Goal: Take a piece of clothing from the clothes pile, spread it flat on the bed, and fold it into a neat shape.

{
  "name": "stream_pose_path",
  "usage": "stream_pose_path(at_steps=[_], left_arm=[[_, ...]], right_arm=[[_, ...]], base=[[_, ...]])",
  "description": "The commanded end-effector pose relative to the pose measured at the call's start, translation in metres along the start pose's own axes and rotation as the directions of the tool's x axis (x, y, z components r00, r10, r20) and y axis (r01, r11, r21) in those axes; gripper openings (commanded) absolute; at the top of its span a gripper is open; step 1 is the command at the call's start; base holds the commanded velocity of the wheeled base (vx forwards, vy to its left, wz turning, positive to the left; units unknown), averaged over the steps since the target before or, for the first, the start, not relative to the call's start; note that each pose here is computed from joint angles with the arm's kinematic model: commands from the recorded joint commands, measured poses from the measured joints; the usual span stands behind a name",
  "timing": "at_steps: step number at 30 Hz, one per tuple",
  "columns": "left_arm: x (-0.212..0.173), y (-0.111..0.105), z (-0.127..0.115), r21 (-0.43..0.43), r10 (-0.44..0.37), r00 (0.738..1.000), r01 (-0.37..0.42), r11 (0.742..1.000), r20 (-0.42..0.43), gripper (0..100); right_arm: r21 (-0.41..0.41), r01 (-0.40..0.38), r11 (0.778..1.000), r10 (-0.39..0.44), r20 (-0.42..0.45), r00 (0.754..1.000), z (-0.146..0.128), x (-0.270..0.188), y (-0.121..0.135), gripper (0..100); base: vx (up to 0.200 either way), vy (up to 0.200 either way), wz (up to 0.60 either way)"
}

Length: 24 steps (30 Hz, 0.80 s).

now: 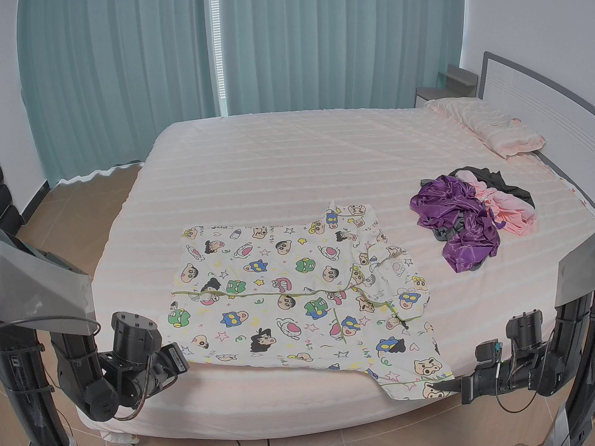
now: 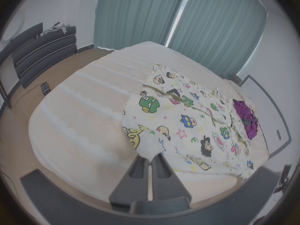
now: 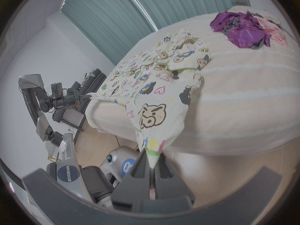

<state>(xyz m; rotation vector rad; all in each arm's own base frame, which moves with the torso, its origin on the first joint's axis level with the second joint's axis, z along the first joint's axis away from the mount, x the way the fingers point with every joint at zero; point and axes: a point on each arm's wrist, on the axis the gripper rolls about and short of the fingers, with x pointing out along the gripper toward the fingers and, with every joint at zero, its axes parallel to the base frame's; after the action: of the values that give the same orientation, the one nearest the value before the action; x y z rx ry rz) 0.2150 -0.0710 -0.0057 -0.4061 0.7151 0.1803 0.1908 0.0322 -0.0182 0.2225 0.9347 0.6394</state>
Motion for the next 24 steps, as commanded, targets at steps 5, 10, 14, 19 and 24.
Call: stream_pose_path(at_steps=[5, 10, 14, 19, 24], left_arm=[[-0.020, 0.005, -0.025, 0.118, 0.027, 0.996, -0.017, 0.993, -0.082, 0], [-0.025, 0.009, -0.032, 0.154, 0.052, 0.991, -0.033, 0.988, -0.123, 0], [-0.034, 0.008, -0.040, 0.213, 0.075, 0.980, -0.035, 0.976, -0.183, 0], [-0.046, 0.009, -0.044, 0.263, 0.098, 0.969, -0.036, 0.964, -0.226, 0], [-0.053, 0.013, -0.045, 0.299, 0.132, 0.956, -0.049, 0.953, -0.263, 0]], right_arm=[[-0.021, 0.013, 1.000, -0.012, 0.027, 1.000, 0.003, -0.028, 0.017, 0], [0.000, 0.030, 1.000, -0.030, -0.005, 1.000, -0.001, -0.036, 0.022, 0], [0.005, 0.033, 0.999, -0.033, -0.020, 0.999, -0.003, -0.038, 0.023, 0], [-0.012, 0.061, 0.998, -0.061, -0.054, 0.997, -0.008, -0.041, 0.024, 0], [-0.029, 0.062, 0.998, -0.064, -0.092, 0.994, -0.013, -0.047, 0.028, 0]], base=[[0.000, 0.000, 0.00], [0.000, 0.000, 0.00], [0.000, 0.000, 0.00], [0.000, 0.000, 0.00], [0.000, 0.000, 0.00]])
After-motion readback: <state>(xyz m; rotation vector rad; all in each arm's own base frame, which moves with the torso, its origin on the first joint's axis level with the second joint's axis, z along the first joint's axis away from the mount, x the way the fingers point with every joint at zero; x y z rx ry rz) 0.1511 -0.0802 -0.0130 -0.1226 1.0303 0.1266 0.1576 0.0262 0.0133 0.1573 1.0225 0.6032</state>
